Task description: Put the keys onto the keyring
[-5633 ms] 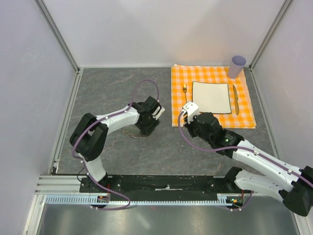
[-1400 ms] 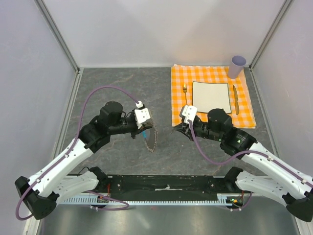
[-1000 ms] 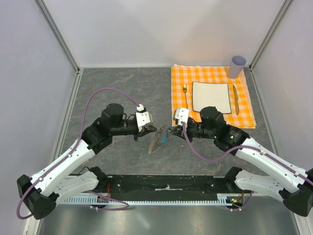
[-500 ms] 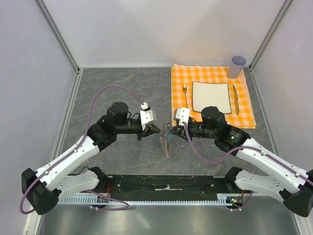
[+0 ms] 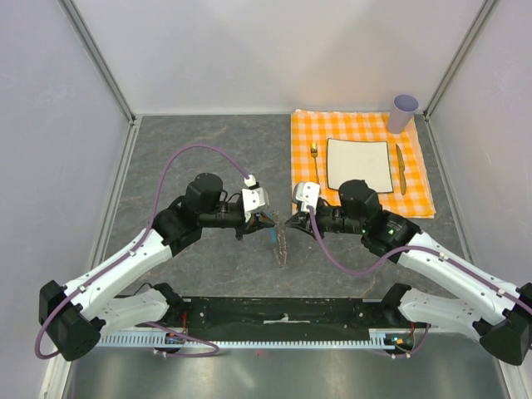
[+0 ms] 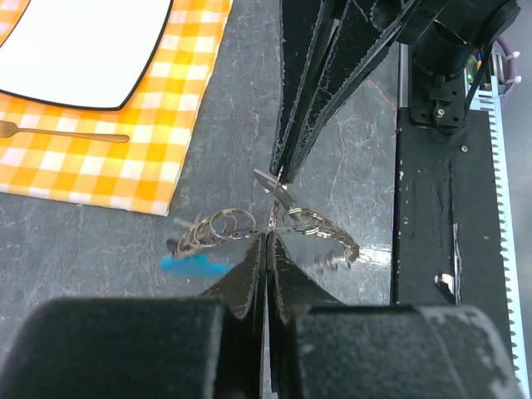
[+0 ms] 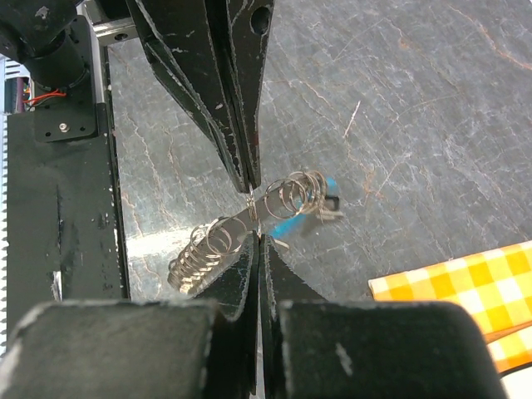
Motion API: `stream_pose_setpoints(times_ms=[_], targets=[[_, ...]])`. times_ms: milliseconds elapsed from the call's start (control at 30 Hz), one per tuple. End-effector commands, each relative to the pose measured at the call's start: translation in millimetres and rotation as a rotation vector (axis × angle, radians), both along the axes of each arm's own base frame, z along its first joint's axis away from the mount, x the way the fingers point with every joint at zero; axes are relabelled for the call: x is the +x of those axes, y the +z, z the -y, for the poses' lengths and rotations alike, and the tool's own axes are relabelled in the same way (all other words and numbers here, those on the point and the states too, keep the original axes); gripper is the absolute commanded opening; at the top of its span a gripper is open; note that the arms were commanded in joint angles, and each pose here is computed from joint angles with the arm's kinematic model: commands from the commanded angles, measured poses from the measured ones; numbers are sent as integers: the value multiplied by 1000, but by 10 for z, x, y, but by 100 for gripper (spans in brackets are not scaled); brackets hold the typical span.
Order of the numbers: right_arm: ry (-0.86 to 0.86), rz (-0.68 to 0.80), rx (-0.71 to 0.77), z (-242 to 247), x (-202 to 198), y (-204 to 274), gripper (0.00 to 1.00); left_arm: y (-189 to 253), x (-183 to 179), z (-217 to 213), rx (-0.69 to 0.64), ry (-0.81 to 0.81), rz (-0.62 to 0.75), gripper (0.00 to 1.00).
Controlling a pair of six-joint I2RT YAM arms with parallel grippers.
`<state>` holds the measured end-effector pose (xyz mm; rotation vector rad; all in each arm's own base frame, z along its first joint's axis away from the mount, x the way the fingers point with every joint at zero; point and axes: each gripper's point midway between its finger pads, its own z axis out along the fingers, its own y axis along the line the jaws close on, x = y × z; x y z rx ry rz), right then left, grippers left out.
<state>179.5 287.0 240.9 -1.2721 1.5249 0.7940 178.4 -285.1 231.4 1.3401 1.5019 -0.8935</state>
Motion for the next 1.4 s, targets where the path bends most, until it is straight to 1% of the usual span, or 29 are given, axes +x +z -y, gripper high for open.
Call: stream_pose_setpoints(times_ms=[0, 500, 767, 1367], targets=[[26, 21, 21, -54, -16, 55, 0, 187, 38, 51, -44, 3, 40, 2], [29, 9, -6, -69, -16, -23, 0, 158, 69, 49, -31, 19, 35, 2], [-5, 11, -18, -58, 50, -44, 0, 142, 64, 57, -29, 13, 31, 2], [3, 11, -5, -61, 31, -26, 0, 109, 97, 68, -15, 29, 8, 2]])
